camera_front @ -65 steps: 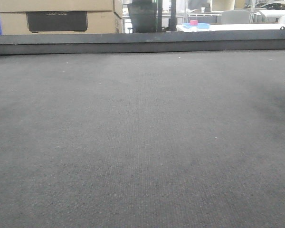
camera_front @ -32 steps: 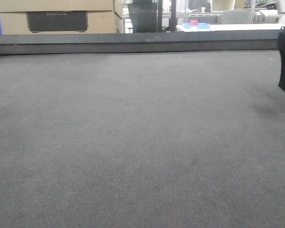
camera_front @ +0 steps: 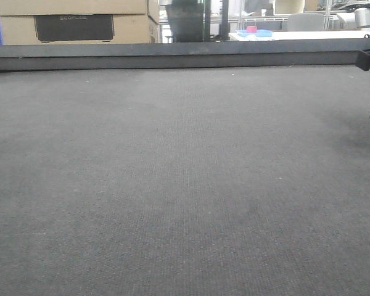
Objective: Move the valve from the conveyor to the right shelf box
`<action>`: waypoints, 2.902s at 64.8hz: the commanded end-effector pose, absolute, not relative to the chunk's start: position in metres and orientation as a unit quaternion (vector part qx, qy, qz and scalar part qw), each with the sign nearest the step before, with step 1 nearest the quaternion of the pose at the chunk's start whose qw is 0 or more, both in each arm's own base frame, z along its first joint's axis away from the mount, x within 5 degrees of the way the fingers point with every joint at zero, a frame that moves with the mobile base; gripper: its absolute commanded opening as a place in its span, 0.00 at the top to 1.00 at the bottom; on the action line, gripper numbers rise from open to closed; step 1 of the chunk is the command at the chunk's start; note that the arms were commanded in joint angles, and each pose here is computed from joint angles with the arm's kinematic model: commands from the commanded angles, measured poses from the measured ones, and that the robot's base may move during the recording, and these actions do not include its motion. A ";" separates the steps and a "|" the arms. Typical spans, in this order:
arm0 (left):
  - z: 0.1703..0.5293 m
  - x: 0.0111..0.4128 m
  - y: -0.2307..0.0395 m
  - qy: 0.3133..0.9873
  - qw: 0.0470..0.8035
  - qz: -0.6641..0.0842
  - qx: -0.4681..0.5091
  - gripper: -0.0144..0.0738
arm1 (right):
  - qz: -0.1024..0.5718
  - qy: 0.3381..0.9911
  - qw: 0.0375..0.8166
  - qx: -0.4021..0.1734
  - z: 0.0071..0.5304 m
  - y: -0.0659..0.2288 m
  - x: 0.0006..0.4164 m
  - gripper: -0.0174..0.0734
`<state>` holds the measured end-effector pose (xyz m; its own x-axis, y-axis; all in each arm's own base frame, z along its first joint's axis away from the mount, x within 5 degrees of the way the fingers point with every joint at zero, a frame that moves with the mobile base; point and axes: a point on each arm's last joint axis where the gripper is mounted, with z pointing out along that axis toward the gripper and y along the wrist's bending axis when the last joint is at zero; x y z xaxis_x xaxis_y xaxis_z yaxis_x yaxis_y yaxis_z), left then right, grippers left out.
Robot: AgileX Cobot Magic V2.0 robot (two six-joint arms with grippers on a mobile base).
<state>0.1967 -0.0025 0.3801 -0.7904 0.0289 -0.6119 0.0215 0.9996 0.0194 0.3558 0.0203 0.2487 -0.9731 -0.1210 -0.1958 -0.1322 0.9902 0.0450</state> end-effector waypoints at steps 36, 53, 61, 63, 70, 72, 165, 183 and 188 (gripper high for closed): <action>0.378 0.268 0.056 0.973 0.228 0.041 0.014 0.19 | 0.052 0.948 0.308 -0.058 0.355 0.021 0.271 0.98; 0.333 0.330 0.067 0.981 0.192 0.019 0.017 0.19 | 0.054 0.943 0.323 -0.058 0.363 0.021 0.257 0.98; 0.319 0.351 0.070 0.984 0.175 0.007 0.015 0.19 | 0.058 0.944 0.321 -0.058 0.363 0.022 0.257 0.98; 0.317 0.356 0.071 0.984 0.175 0.003 0.014 0.19 | 0.058 0.944 0.320 -0.058 0.363 0.022 0.257 0.98; 0.303 0.366 0.073 0.987 0.159 -0.003 0.013 0.19 | 0.058 0.944 0.320 -0.058 0.363 0.022 0.257 0.98; 0.298 0.368 0.073 0.988 0.151 -0.005 0.013 0.19 | 0.058 0.944 0.320 -0.058 0.363 0.022 0.257 0.98; 0.283 0.373 0.059 0.994 0.107 -0.017 0.019 0.96 | 0.058 0.939 0.333 -0.058 0.371 0.022 0.257 0.98; 0.384 0.314 0.035 0.969 0.246 0.005 0.030 0.96 | 0.059 0.927 0.365 -0.064 0.405 0.022 0.245 0.98; 0.405 0.296 0.030 0.960 0.279 0.009 0.035 0.96 | 0.058 0.921 0.381 -0.065 0.416 0.022 0.242 0.98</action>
